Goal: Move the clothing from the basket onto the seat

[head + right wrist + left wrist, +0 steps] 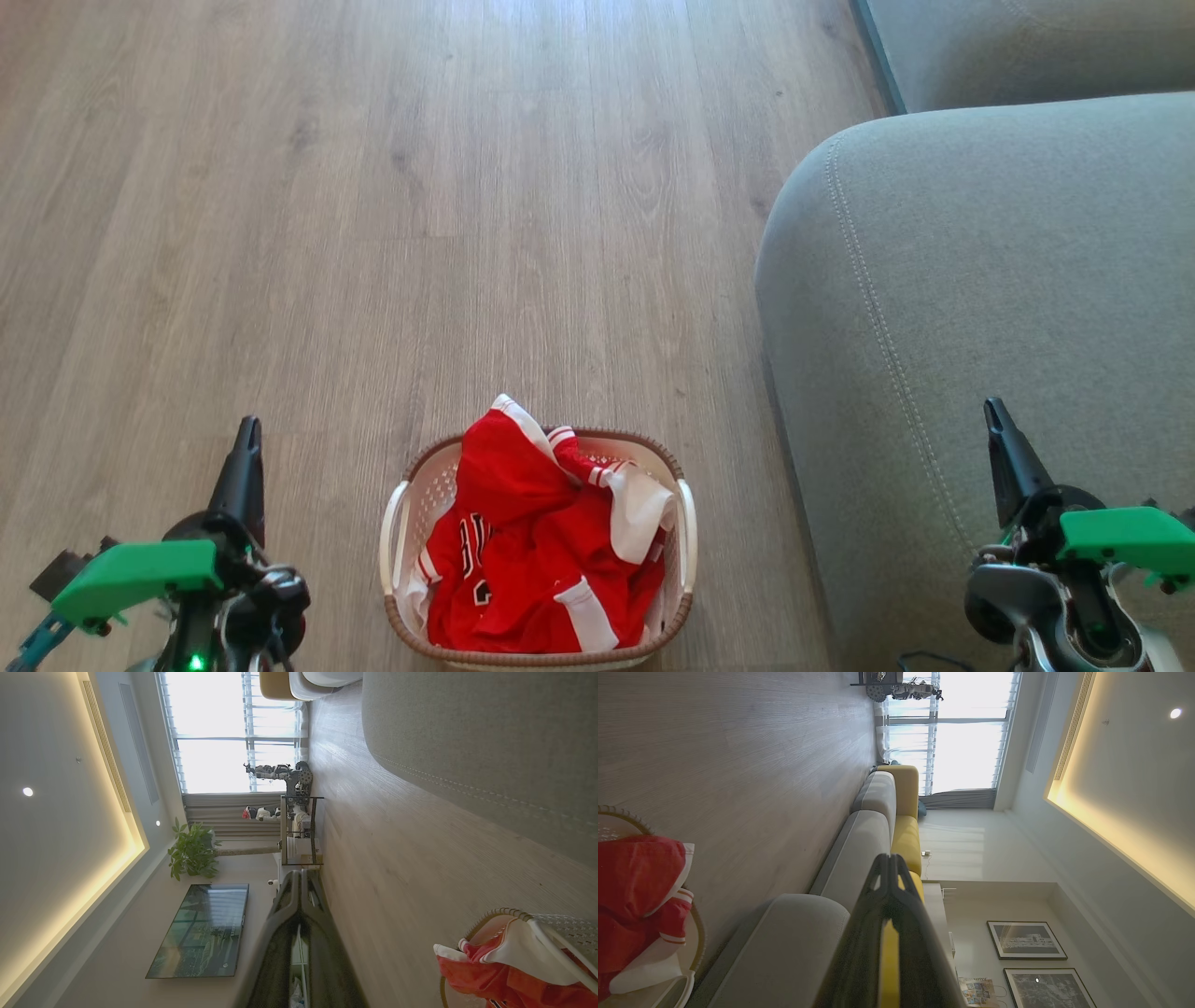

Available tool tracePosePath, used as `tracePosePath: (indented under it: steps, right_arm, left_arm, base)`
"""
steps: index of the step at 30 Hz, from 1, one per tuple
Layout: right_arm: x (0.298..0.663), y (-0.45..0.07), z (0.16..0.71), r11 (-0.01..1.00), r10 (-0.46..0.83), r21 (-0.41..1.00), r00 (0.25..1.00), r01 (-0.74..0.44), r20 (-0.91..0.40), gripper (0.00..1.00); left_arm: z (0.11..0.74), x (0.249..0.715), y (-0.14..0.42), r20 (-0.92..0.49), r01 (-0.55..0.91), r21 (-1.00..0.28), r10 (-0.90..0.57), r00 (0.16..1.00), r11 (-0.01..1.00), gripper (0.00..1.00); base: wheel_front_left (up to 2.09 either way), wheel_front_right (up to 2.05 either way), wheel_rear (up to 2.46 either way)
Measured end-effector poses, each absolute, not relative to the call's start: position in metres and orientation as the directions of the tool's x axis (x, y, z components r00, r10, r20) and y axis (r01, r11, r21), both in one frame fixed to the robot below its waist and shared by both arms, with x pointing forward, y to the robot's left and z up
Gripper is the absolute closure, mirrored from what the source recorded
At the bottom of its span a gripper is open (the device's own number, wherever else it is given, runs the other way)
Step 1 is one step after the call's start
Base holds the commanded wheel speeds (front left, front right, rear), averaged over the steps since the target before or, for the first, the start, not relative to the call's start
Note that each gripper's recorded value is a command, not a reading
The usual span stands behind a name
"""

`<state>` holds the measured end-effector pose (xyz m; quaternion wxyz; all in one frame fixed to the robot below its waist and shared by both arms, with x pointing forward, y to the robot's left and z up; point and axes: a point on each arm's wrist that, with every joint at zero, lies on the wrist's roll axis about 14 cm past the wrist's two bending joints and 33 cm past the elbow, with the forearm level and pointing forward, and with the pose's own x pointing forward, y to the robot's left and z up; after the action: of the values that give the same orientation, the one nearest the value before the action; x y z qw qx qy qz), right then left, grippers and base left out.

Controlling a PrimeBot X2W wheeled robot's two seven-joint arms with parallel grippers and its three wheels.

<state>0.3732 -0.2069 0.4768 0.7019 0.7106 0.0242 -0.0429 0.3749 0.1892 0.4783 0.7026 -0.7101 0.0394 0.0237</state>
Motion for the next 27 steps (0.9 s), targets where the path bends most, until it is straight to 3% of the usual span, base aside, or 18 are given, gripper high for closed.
tracePosePath:
  steps: [27]
  right_arm:
    - [0.3732, -0.2069, 0.4768, -0.013, -0.026, 0.995, 0.995, 0.095, -0.095, 1.0]
  left_arm:
    - [0.4783, 0.3749, 0.1891, -0.089, -0.089, -0.996, -0.023, 0.996, -0.01, 1.0]
  base:
    - [0.0, 0.0, 0.0]
